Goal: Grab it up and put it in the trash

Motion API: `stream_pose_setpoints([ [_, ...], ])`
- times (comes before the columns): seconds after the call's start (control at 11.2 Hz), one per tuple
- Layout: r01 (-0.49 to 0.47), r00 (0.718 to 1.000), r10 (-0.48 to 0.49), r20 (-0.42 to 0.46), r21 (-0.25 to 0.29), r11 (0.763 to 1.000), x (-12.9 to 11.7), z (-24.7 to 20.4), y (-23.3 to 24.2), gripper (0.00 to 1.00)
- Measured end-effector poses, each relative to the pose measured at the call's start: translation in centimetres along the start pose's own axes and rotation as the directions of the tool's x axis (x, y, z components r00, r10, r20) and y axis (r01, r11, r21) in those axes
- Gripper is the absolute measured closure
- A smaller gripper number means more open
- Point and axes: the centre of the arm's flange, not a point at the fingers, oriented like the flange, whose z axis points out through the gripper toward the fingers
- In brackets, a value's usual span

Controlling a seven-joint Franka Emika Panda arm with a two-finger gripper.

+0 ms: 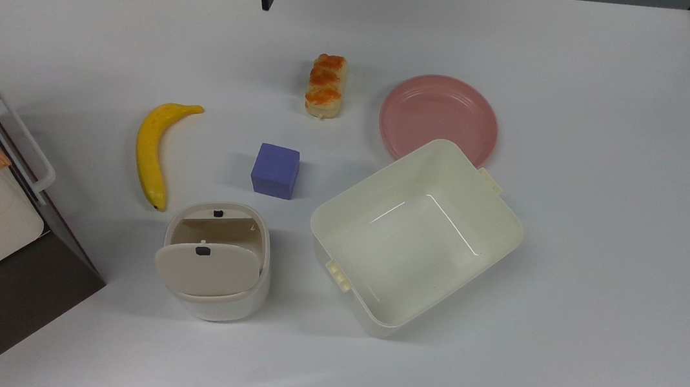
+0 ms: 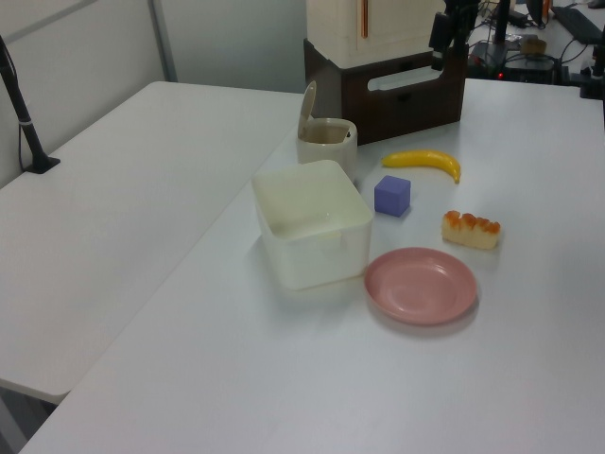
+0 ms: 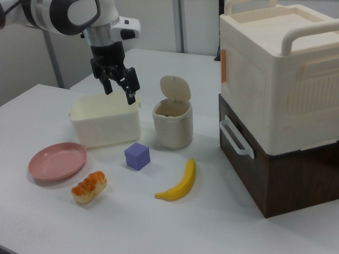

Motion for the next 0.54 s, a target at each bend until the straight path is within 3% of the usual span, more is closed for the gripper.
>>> stream_pose_setpoints([
  [0.27,-0.010,0.998,0.010,0.067,-0.001,1.000,-0.93,0.21,0.17,0.00],
  [0.54,-0.040,0.996,0.040,0.077,-0.002,0.999,-1.05,0.33,0.00,0.00],
])
